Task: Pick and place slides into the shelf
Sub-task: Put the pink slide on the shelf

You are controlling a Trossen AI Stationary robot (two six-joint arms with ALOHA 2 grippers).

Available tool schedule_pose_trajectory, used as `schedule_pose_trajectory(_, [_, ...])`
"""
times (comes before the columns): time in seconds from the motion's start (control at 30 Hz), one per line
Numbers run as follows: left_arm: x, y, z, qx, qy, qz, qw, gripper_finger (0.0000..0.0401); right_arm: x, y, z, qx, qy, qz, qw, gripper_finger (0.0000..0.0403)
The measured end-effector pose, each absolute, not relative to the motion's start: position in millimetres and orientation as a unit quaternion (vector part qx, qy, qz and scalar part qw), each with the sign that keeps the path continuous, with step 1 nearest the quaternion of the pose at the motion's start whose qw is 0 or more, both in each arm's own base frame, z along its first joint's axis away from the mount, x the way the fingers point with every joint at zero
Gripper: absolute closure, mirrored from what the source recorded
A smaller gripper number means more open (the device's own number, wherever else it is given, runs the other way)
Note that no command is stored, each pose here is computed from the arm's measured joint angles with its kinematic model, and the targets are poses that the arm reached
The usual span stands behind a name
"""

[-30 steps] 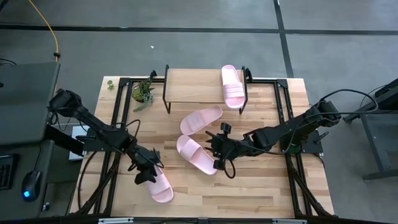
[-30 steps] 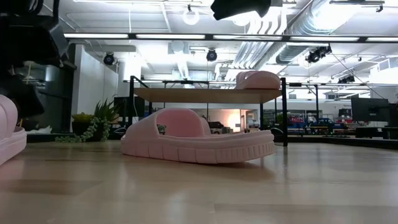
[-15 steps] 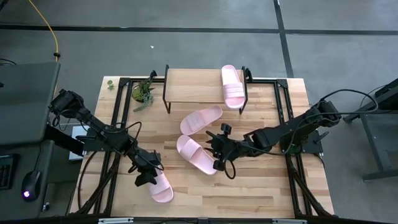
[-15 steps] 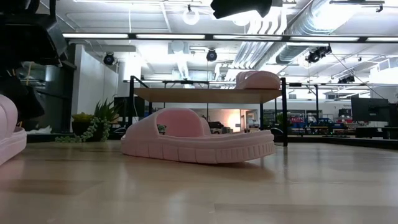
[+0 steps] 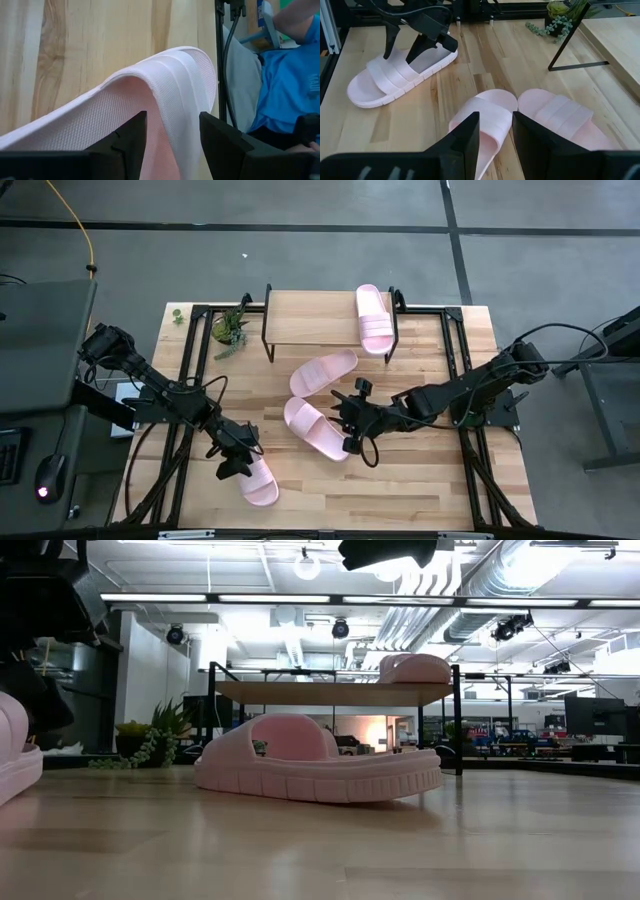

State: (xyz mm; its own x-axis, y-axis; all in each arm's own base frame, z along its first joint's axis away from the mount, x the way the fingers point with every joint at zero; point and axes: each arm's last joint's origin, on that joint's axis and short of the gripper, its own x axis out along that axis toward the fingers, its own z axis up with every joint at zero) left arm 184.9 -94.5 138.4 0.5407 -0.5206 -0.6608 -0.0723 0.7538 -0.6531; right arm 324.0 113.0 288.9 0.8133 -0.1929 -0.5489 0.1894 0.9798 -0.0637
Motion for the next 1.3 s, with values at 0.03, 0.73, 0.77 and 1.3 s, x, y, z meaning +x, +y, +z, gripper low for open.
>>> schedule_pose_trajectory(0.03, [184.9, -94.5, 138.5, -0.323, 0.459, -0.137, 0.816, 0.0235, 324.0, 113.0, 289.0, -0.003, 0.288, -0.101, 0.952, 0.0297])
schedule_pose_trajectory(0.73, [185.5, -94.8, 139.2, -0.311, 0.453, -0.146, 0.822, 0.0376, 323.9, 112.4, 289.1, -0.006, 0.286, -0.108, 0.952, 0.0297])
schedule_pose_trajectory(0.77, [185.5, -94.8, 139.1, -0.309, 0.453, -0.147, 0.823, 0.037, 323.9, 112.4, 289.1, -0.006, 0.286, -0.108, 0.952, 0.0297])
schedule_pose_trajectory(1.3, [211.7, -106.2, 181.7, -0.273, 0.38, -0.194, 0.862, 0.0379, 321.0, 124.2, 291.6, -0.072, 0.275, -0.087, 0.955, 0.0297])
